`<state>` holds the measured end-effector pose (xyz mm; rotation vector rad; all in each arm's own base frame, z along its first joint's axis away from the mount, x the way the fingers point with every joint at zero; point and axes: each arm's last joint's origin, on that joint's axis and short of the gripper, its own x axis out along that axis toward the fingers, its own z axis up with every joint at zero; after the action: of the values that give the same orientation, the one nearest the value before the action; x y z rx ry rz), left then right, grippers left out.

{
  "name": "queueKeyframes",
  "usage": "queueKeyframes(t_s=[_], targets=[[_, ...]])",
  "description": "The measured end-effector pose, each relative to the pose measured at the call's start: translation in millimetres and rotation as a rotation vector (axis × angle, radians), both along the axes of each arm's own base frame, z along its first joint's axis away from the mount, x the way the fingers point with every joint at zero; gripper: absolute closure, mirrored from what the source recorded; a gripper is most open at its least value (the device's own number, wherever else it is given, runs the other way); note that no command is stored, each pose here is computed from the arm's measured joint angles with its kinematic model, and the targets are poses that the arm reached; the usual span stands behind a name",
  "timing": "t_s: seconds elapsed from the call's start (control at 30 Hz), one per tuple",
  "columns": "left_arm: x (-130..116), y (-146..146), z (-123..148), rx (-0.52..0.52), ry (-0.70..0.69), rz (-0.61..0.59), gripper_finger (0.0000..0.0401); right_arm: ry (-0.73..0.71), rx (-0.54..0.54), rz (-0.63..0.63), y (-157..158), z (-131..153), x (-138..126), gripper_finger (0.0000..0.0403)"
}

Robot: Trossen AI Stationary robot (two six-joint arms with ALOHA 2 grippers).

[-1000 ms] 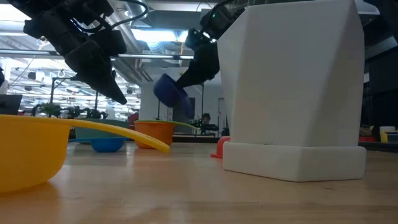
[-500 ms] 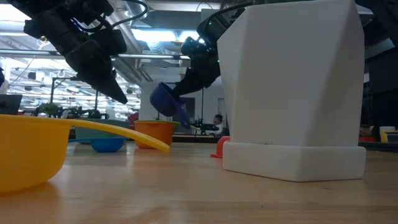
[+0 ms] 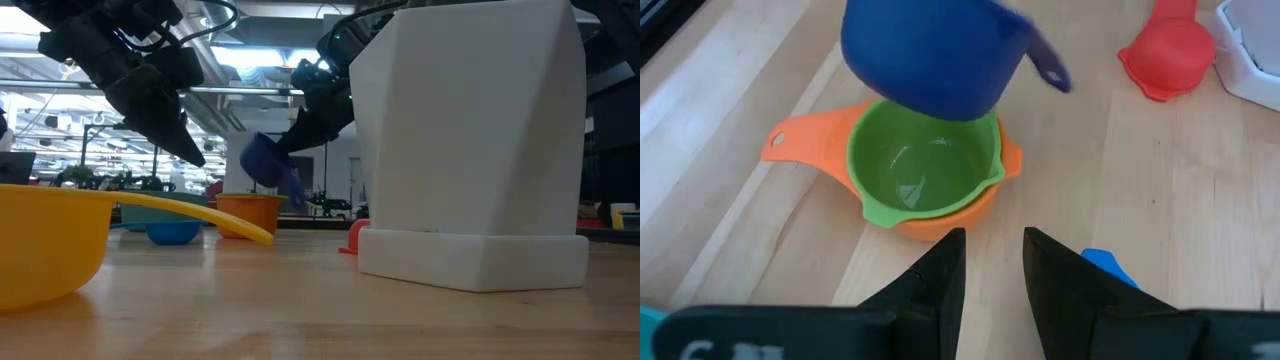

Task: Nest measuring cups in basket
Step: Stack the dark blue measuring cup into the green measuring cup, then adjust the nested measuring cups to an aligned position

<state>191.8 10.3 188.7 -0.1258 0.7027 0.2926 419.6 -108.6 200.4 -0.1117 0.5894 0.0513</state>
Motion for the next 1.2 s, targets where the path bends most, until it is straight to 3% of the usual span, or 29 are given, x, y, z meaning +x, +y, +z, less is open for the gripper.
queueKeyframes(t_s=[0.43, 0.93, 1.2], targets=[[0.0, 0.0, 0.0, 0.0, 0.0, 0.0, 0.0305, -0.008, 0.0, -0.002, -0.1, 0.6, 0.5, 0.0258], [0.2, -0.3, 0.1, -0.013, -0.003, -0.007, 0.0305, -0.027, -0.004, 0.028, 13.9, 13.9, -0.6, 0.026], [0.7, -2.5, 0.1, -0.089, -0.013, -0.04, 0.0305, 0.057, -0.076, -0.103, 7.3, 8.4, -5.2, 0.0261]])
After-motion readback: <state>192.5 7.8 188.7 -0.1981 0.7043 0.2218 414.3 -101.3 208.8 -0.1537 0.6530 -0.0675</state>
